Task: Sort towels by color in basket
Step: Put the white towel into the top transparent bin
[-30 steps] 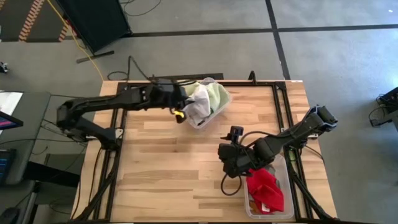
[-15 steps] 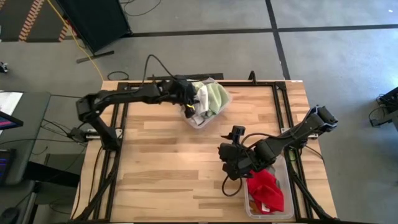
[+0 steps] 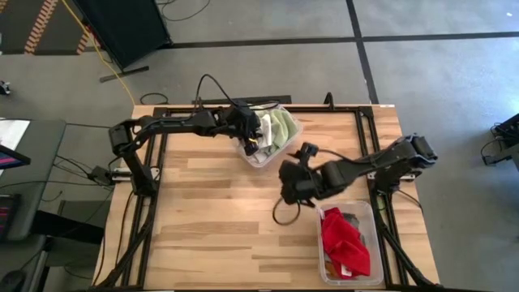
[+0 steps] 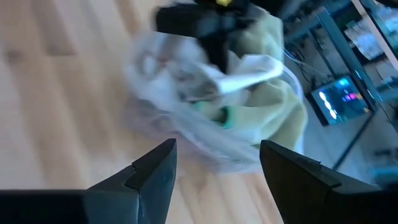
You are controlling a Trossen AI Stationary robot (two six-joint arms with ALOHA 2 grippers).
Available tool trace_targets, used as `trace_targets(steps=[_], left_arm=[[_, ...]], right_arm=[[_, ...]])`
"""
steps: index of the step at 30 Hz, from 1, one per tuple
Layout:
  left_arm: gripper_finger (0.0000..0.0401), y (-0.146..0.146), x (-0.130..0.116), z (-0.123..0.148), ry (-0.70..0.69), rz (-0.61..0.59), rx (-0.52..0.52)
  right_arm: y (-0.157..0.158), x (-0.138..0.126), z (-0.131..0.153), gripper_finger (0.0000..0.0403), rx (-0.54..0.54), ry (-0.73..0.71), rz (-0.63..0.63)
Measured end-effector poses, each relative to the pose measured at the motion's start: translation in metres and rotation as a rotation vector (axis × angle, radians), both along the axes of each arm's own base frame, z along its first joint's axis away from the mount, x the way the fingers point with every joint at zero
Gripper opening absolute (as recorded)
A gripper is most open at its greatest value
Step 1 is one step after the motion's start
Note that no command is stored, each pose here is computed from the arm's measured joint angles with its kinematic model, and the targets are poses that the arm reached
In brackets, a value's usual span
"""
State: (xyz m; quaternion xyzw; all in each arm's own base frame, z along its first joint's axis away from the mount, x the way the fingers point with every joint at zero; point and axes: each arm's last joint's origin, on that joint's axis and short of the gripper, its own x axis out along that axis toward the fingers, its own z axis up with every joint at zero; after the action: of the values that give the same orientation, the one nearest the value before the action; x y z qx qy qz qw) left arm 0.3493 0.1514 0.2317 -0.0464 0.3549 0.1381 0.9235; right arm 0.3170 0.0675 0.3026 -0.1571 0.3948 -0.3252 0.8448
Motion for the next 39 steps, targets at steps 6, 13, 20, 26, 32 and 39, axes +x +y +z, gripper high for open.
trace_targets(steps=[6,13,20,26,32,39], left_arm=[[0.0019,-0.003,-0.002,0.003,0.003,0.0,-0.01],[0.0082,-0.009,-0.004,0.009,-0.002,-0.011,-0.007],[0.014,-0.022,-0.01,0.029,-0.043,-0.036,0.012],[0.0159,-0.033,-0.021,0.053,-0.09,-0.062,0.037],[0.016,-0.038,-0.029,0.06,-0.071,-0.068,0.03],[0.016,-0.041,-0.037,0.055,0.023,-0.068,-0.006]], right_arm=[[-0.039,0.009,0.001,0.026,-0.024,0.013,-0.081],[-0.077,0.027,0.01,0.026,0.034,-0.069,-0.029],[-0.106,0.035,0.016,0.026,0.088,-0.142,0.019],[-0.124,0.04,0.015,0.026,0.103,-0.167,0.037],[-0.145,0.055,-0.007,0.0259,0.089,-0.126,0.019],[-0.17,0.075,-0.056,0.0259,0.154,-0.035,-0.008]])
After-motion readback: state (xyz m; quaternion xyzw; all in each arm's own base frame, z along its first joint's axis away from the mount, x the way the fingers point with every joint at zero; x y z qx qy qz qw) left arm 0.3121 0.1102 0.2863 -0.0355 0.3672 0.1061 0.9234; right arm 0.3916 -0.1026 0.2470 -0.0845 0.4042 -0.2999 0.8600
